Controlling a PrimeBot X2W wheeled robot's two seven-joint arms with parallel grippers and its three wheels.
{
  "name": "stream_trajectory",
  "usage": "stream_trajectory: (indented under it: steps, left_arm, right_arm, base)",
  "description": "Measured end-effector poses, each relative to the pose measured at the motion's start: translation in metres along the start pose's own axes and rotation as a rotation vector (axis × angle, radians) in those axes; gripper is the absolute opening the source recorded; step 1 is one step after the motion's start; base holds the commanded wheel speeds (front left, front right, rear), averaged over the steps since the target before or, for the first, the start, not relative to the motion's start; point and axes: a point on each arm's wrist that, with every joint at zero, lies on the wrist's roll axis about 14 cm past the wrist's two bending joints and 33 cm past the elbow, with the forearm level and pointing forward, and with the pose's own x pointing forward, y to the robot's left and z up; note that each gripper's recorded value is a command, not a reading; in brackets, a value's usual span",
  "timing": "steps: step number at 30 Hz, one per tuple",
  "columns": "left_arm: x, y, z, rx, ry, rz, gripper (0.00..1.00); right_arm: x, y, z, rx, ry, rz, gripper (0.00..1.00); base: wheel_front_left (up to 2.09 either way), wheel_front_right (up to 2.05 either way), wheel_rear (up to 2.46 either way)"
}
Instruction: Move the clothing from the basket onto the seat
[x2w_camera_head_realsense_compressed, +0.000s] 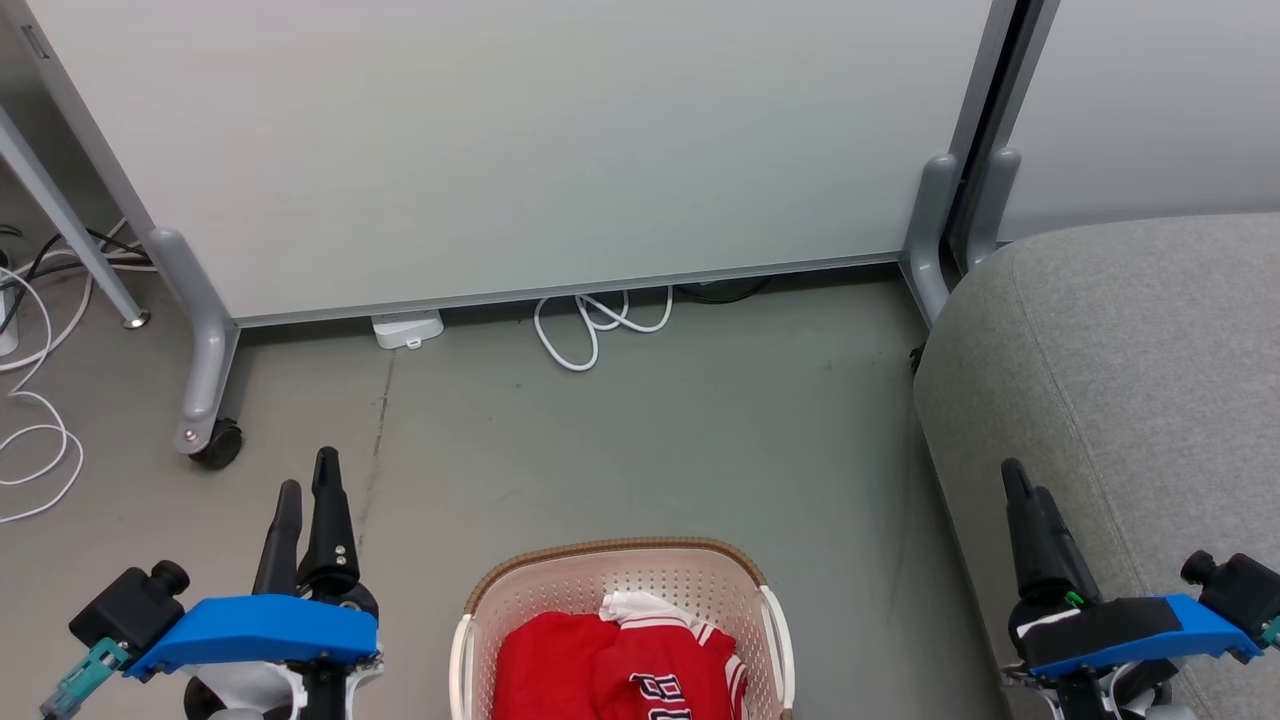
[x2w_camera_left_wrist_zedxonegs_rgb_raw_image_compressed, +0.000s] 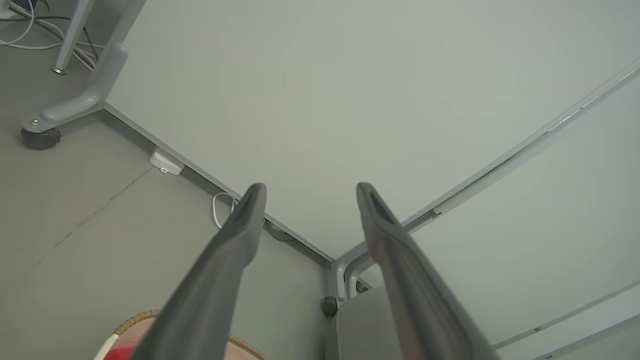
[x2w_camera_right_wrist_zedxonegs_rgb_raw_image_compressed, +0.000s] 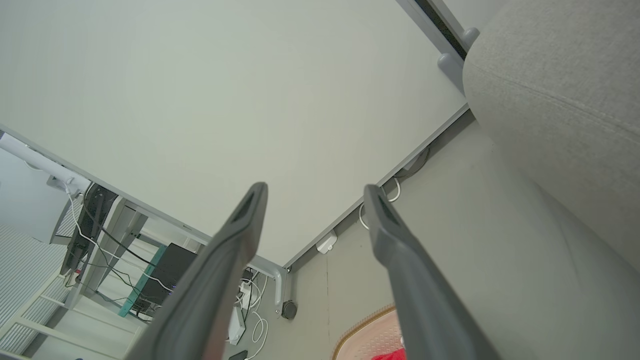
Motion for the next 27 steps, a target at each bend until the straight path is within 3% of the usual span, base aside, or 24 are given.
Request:
stream_trajectory:
  steps: [27]
  left_arm:
    - [0.001, -0.014, -0.014, 0.379, 0.012, -0.067, 1.00]
  right_arm:
    - [0.001, 0.010, -0.012, -0.331, 0.010, 0.054, 1.00]
  base:
    - [0.00, 0.00, 0.00]
